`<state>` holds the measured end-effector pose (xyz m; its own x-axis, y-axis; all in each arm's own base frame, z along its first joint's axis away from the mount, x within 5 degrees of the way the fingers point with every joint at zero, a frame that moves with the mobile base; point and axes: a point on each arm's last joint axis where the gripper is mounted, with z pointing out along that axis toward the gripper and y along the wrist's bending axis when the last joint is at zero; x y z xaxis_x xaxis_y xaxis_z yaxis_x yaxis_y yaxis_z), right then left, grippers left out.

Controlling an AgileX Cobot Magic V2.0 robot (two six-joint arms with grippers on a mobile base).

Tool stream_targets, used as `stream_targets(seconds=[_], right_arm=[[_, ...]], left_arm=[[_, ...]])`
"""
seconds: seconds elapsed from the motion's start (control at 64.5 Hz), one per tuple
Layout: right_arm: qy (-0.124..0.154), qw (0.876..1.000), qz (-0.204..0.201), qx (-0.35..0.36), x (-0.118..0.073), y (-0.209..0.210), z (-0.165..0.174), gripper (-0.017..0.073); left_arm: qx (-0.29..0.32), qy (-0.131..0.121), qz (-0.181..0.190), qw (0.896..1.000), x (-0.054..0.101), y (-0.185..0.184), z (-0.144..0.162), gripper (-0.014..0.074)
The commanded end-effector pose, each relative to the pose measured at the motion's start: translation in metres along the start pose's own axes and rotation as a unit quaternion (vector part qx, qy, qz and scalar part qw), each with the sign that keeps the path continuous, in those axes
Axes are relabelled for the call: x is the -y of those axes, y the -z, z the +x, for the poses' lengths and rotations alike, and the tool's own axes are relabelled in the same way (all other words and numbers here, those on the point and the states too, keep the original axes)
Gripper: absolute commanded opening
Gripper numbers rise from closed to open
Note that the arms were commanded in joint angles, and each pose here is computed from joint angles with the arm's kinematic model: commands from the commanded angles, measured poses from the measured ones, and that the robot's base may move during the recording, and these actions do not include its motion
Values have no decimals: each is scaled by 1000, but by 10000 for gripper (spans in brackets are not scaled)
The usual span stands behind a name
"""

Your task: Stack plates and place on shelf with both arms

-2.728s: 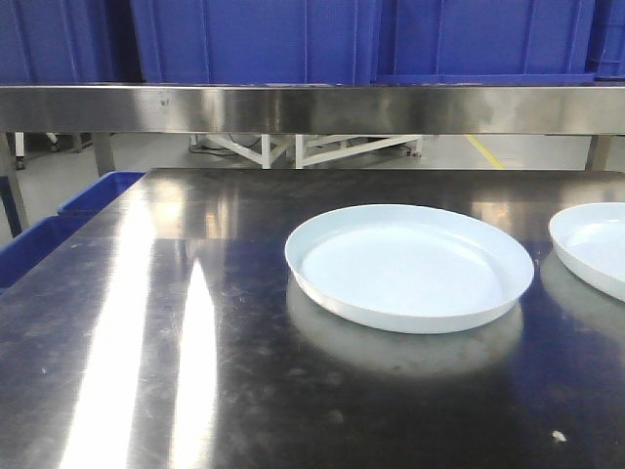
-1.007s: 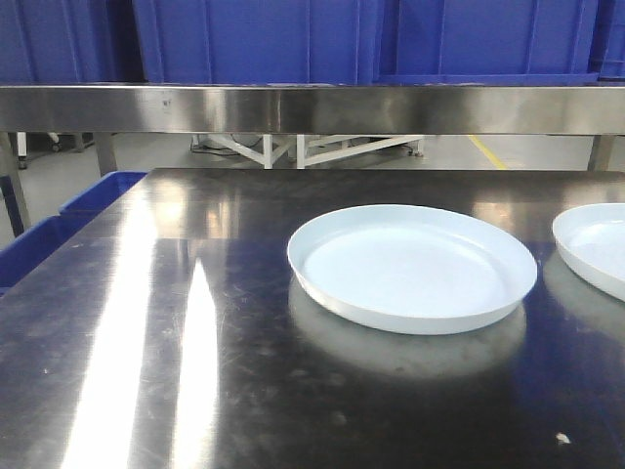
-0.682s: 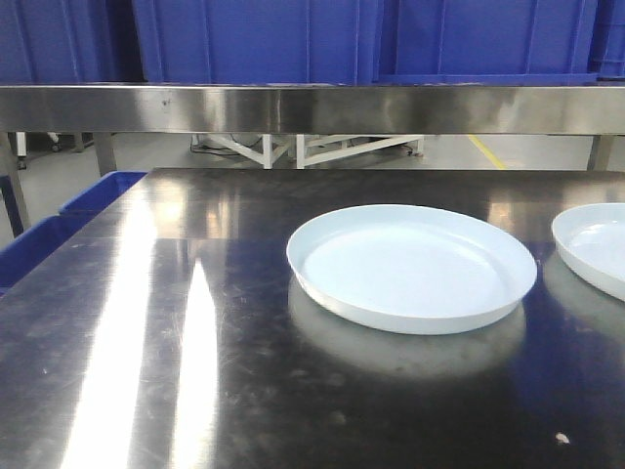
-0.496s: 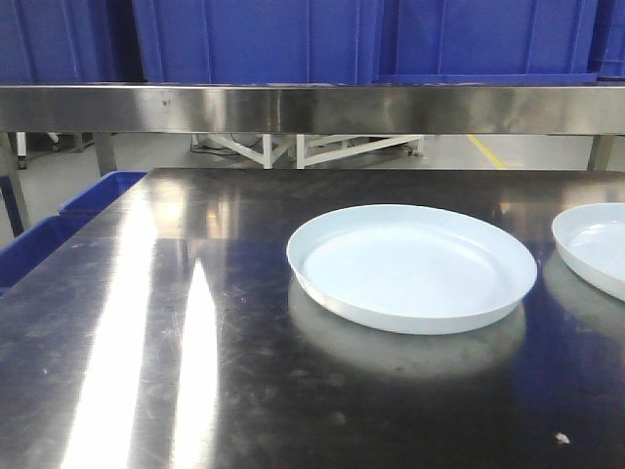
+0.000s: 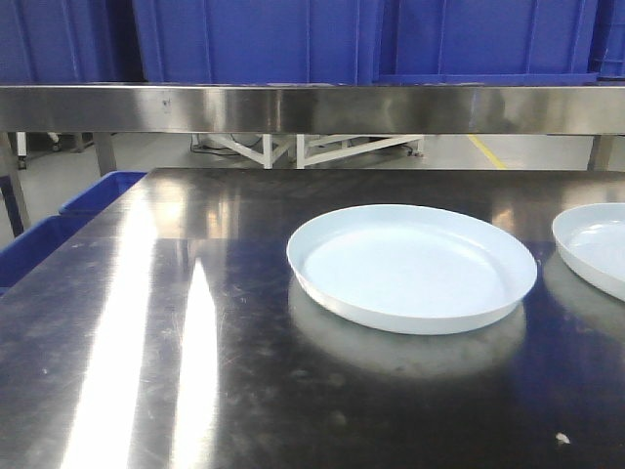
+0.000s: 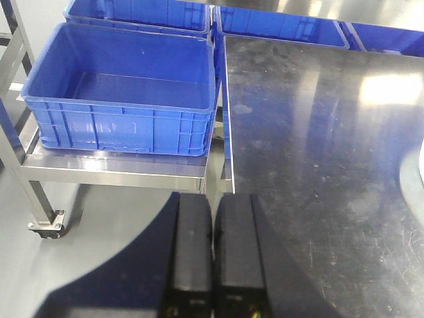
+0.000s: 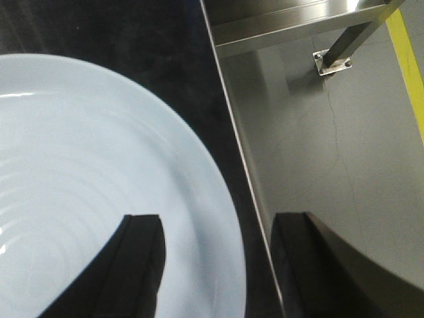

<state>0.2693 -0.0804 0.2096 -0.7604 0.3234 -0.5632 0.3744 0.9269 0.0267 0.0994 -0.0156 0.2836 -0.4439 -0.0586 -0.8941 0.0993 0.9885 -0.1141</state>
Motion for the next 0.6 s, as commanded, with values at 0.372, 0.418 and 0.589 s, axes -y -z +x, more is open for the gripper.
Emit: stream_targets(seconds=[0.372, 0.418, 0.589], right_arm=[[4, 1000, 1, 27, 2, -8, -15, 472], [4, 1000, 1, 26, 2, -10, -15, 467], [5, 999, -1, 36, 2, -10, -17, 184]], left_arm=[[55, 7, 8, 998, 2, 5, -16, 87], [55, 7, 8, 998, 2, 5, -16, 87], [55, 7, 8, 998, 2, 5, -16, 87]])
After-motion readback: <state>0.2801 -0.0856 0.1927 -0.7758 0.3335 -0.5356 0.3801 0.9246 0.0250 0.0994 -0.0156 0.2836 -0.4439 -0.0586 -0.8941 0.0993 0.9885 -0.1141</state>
